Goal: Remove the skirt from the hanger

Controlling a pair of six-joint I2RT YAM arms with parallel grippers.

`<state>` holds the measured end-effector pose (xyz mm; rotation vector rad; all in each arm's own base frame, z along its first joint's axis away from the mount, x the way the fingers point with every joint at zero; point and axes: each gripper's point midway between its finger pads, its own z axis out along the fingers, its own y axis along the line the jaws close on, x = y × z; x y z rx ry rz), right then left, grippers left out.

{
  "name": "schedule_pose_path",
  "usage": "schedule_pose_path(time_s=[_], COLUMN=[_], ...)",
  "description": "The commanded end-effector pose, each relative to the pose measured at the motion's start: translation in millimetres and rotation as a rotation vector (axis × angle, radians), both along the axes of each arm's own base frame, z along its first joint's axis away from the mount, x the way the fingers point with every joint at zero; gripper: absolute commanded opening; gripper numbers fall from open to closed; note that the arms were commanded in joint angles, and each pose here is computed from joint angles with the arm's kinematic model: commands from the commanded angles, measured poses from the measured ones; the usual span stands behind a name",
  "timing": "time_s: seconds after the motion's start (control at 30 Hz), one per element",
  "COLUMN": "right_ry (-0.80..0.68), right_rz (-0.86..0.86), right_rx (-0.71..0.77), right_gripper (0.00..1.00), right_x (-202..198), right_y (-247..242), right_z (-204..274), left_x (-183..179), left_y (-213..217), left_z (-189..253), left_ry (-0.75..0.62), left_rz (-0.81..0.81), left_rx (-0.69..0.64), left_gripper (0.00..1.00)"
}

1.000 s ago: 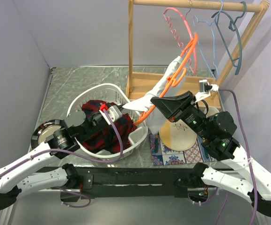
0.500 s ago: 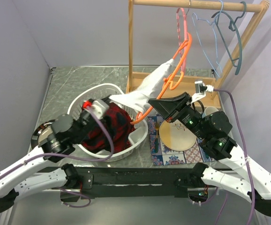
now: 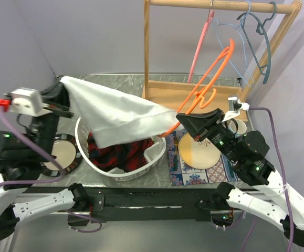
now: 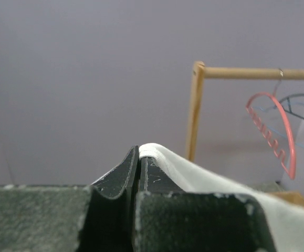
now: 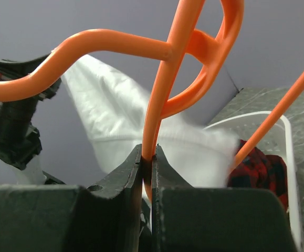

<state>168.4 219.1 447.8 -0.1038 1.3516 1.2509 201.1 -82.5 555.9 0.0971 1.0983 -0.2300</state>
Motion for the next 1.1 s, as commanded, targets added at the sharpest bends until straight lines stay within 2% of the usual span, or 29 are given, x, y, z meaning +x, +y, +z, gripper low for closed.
schedule_pose_path(time_s=[0.0,0.17,0.27,0.4,0.53,0.77,0.87,0.97,1.03,1.07], right_ry=[-0.053,-0.058,-0.072,-0.075,-0.082,-0.090,-0.097,-0.107,-0.103,-0.100], right_rz=[-0.054,-0.051,-0.030,-0.038,-0.032,-0.053,-0.042,-0.035,-0.037,-0.041], right_rx=[0.007,-0.002,0.007,0.004,0.005,0.014,0.011,0.023,0.020,0.016], right_gripper=[0.00,0.00,0.00,0.00,0.00,0.00,0.00,0.00,0.00,0.00], right_x=[-0.7,-2.4,-6.7,-6.3,-9.3,-12.4,-14.7,-17.6,-17.3,-16.2], right_y=[-14.2,-14.9,-14.1,-15.5,-17.0,-26.2,-25.4,-27.0,-26.9,-27.1], right_z=[6.9,4.6,6.0,4.5,6.5,7.1,7.0,9.3,8.2,7.4], left_x=[-2.6,-1.4,8.0,30.1,48.6,60.2,67.9,70.6,71.2,68.4], left_y=[30.1,13.9,-8.5,-39.0,-78.6,-105.9,-106.9,-109.8,-103.1,-99.6], left_z=[18.7,23.2,4.5,-43.7,-80.9,-134.3,-180.9,-259.2,-287.2,-314.8], left_ry=[0.012,0.003,0.037,0.151,0.260,0.398,0.481,0.607,0.664,0.726], left_rz=[0.105,0.039,-0.002,-0.021,-0.075,-0.118,-0.072,-0.057,-0.034,-0.016], left_rx=[-0.063,-0.062,-0.015,-0.041,-0.005,-0.082,-0.108,-0.166,-0.212,-0.249], left_gripper=[0.01,0.01,0.01,0.01,0.01,0.01,0.01,0.01,0.01,0.01])
